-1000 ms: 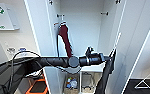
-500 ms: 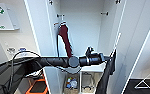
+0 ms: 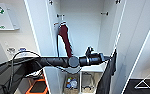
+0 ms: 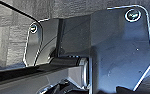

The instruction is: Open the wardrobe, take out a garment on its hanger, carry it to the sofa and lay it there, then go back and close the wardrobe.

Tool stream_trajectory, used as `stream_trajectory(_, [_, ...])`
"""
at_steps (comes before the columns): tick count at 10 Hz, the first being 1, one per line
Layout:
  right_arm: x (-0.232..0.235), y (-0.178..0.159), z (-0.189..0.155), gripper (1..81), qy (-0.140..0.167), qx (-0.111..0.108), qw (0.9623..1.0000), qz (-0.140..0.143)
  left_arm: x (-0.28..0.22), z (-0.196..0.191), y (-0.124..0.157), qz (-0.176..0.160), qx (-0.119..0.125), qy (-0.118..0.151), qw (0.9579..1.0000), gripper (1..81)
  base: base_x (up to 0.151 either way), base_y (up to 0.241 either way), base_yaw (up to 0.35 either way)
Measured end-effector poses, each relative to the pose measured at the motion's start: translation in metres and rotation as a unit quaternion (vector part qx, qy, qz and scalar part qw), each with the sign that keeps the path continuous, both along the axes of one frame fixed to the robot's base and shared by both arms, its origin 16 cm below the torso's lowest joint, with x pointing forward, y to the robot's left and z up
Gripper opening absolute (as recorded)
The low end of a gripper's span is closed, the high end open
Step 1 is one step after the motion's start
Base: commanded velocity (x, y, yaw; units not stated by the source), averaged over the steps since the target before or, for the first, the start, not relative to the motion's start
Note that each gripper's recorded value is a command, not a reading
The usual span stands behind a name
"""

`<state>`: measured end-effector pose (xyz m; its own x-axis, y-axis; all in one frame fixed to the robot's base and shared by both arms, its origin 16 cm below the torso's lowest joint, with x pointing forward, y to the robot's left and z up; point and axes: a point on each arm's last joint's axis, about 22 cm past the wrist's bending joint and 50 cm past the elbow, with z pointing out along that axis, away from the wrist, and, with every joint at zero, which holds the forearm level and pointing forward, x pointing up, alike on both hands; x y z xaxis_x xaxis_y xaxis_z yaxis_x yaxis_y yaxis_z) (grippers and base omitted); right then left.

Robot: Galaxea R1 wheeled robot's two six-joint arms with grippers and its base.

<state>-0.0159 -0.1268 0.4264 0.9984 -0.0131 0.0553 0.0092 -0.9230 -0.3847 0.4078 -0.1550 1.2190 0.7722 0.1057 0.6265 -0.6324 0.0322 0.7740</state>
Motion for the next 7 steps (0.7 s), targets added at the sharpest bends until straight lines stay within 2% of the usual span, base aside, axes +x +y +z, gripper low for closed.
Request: stream_trajectory(7, [0.0031,-0.0011,0.0001,81.1,-0.005,0.0,1.0,-0.004,0.0005,-0.0004,0.0038,0.0,0.003,-0.002,1.0,1.0,0.0,0.0,-0.112])
